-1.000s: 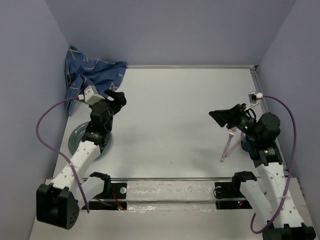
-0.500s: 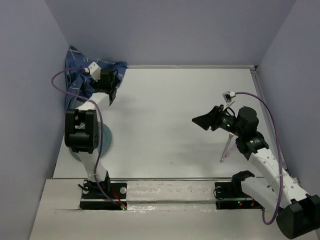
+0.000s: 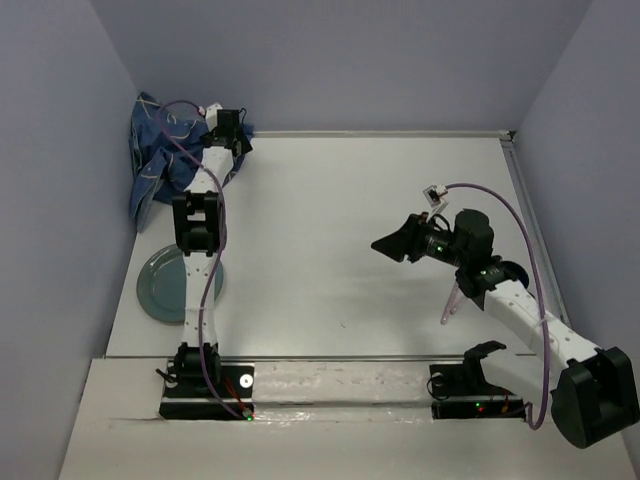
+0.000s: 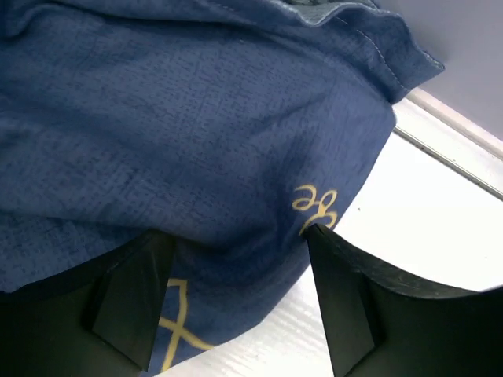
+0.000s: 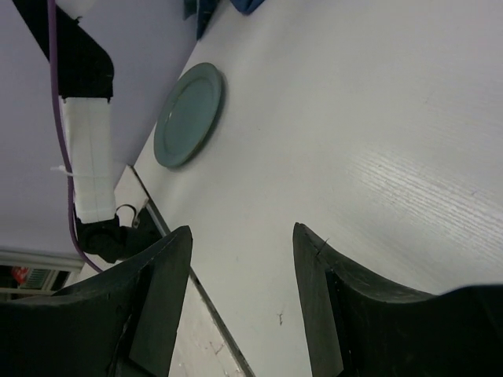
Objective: Set the dinner table for one person
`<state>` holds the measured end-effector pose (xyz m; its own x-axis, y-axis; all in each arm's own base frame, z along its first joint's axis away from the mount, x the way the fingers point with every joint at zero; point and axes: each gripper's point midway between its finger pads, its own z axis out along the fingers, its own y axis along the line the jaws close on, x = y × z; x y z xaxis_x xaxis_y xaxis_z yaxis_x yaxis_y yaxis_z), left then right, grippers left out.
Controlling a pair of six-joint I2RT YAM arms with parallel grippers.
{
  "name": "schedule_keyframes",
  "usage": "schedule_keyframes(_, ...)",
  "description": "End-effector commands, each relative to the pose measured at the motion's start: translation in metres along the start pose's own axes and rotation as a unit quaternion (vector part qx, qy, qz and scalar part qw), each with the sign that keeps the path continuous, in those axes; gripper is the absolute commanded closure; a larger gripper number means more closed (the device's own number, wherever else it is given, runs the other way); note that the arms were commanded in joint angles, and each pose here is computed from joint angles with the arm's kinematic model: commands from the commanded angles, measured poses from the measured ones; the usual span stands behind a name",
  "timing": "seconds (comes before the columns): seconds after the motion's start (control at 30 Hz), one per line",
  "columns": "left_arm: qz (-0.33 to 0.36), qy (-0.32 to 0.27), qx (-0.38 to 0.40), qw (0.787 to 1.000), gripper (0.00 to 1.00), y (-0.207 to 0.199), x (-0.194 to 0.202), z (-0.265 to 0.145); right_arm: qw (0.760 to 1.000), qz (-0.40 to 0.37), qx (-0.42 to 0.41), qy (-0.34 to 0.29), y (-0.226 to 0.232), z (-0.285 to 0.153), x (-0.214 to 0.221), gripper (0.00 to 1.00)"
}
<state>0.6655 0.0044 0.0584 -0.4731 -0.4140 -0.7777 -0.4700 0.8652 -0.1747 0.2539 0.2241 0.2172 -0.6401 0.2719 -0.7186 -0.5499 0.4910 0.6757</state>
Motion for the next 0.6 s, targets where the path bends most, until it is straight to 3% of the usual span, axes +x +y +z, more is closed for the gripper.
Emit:
schedule_keyframes(0.0, 0.027, 0.048, -0.001, 0.998, 0.39, -0.002, -0.001, -0.015, 0.998, -0.035, -0.031, -0.030, 0.016, 0.003, -0.016, 0.40)
schedule_keyframes(0.07, 0.020, 0.060, 0.013, 0.998, 0.58, -0.004, 0.006, -0.012, 0.998, -0.037, -0.031, -0.035, 0.017, 0.003, -0.018, 0.40)
schedule_keyframes(0.3, 0.035, 0.087, 0.016, 0.995, 1.00, -0.001, 0.020, -0.012, 0.998, -0.040, -0.026, -0.052, 0.023, 0.000, -0.030, 0.40)
schedule_keyframes(0.37, 0.057, 0.086, 0.037, 0.994, 1.00, -0.019, 0.021, -0.023, 0.997, -0.038, -0.014, -0.064, 0.021, -0.001, -0.036, 0.40)
schedule_keyframes(0.5, 0.129, 0.058, 0.128, 0.982, 1.00, -0.102, 0.022, -0.077, 0.994, -0.029, 0.040, -0.094, 0.005, 0.000, -0.051, 0.38)
schedule_keyframes(0.53, 0.157, 0.043, 0.167, 0.972, 1.00, -0.143, 0.027, -0.110, 0.994, -0.026, 0.055, -0.096, 0.000, 0.001, -0.054, 0.36)
schedule_keyframes(0.57, 0.168, 0.032, 0.173, 0.970, 1.00, -0.145, 0.018, -0.117, 0.992, -0.026, 0.066, -0.103, -0.003, 0.001, -0.058, 0.36)
